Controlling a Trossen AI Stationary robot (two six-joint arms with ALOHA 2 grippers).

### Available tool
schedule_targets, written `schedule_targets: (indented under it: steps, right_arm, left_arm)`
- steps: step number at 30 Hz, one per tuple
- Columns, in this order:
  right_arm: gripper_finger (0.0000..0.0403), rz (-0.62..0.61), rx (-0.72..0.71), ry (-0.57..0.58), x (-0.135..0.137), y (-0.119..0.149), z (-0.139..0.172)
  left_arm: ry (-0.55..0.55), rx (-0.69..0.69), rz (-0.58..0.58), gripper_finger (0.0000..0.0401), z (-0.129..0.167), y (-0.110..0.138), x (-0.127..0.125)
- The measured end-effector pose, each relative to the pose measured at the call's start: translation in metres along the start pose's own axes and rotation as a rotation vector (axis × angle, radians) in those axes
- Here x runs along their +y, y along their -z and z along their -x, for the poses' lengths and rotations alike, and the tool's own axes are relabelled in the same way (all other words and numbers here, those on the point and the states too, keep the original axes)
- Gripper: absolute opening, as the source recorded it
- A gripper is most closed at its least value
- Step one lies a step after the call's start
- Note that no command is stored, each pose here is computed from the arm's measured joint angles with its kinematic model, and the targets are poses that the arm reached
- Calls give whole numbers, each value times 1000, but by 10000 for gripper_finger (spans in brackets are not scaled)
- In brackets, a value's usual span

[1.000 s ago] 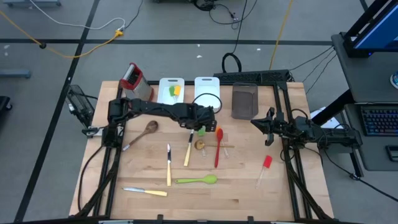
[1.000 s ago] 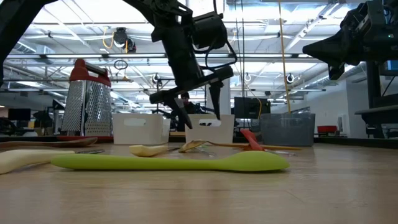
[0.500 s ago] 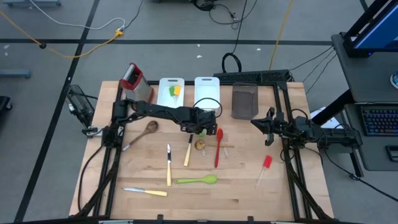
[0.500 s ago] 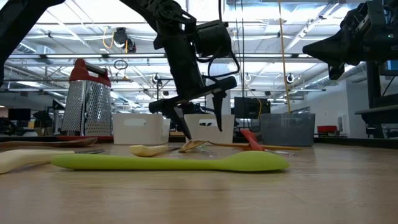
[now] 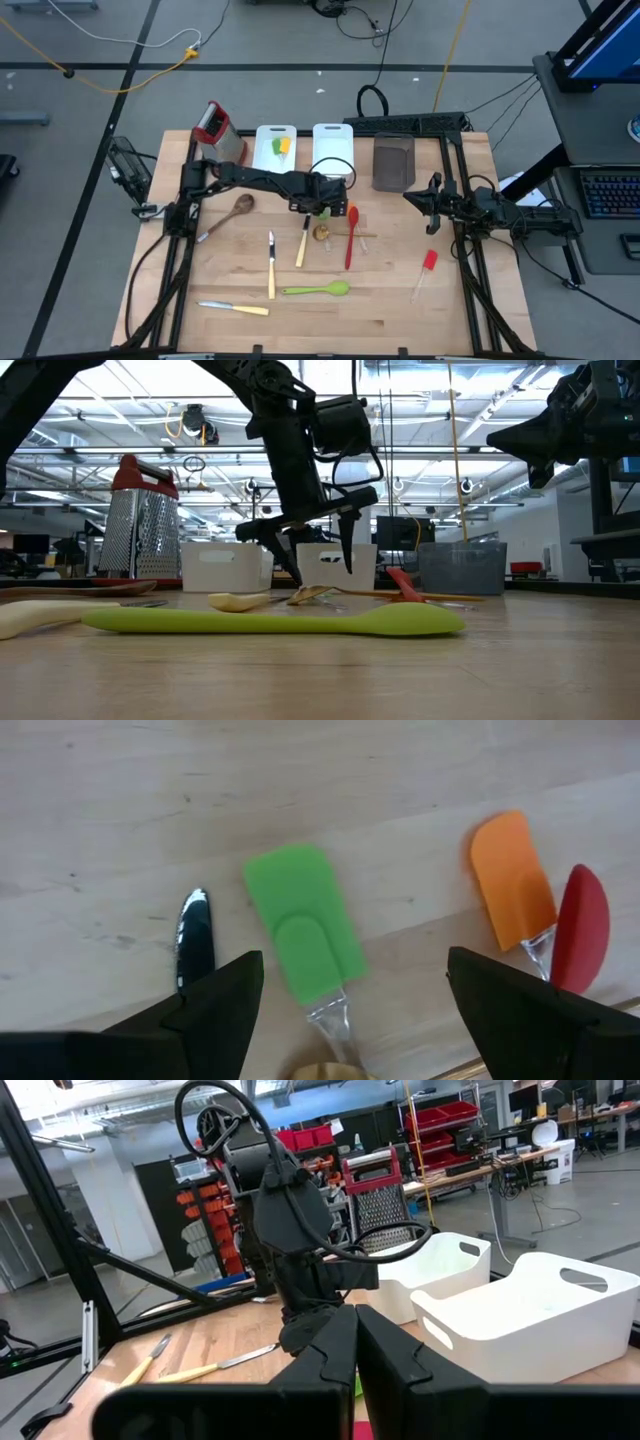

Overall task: Pick & Place Kitchen Items
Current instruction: Put the green spatula into the left white bin

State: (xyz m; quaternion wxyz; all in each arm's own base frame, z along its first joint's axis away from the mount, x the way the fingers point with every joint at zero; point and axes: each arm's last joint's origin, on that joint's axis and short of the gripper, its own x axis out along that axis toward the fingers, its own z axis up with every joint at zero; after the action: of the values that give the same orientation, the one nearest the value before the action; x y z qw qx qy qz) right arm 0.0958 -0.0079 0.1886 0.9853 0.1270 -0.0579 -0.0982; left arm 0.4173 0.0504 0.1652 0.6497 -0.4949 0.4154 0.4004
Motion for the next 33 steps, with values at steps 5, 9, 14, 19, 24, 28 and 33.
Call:
schedule_targets:
  steps: [5,9,14,19,24,28,33]
  right_arm:
    - [4,0,0,0,0,0,0]
    - [4,0,0,-1,0,0,0]
    - [4,0,0,-1,0,0,0]
    - [4,0,0,-1,0,0,0]
    - [4,0,0,-1,0,0,0]
    - [4,0,0,-1,0,0,0]
    - [4,0,0,-1,0,0,0]
  left_arm:
    - [-21,34,8,321,-17,-1,3]
    - [-44,68,18,321,-33,1,5]
    - [-77,80,33,299,-42,3,8]
    - [-100,77,40,233,-43,3,11]
    - [-122,74,38,168,-43,2,14]
    - [-144,77,42,113,-43,0,16]
    - [-136,75,40,36,-43,-3,16]
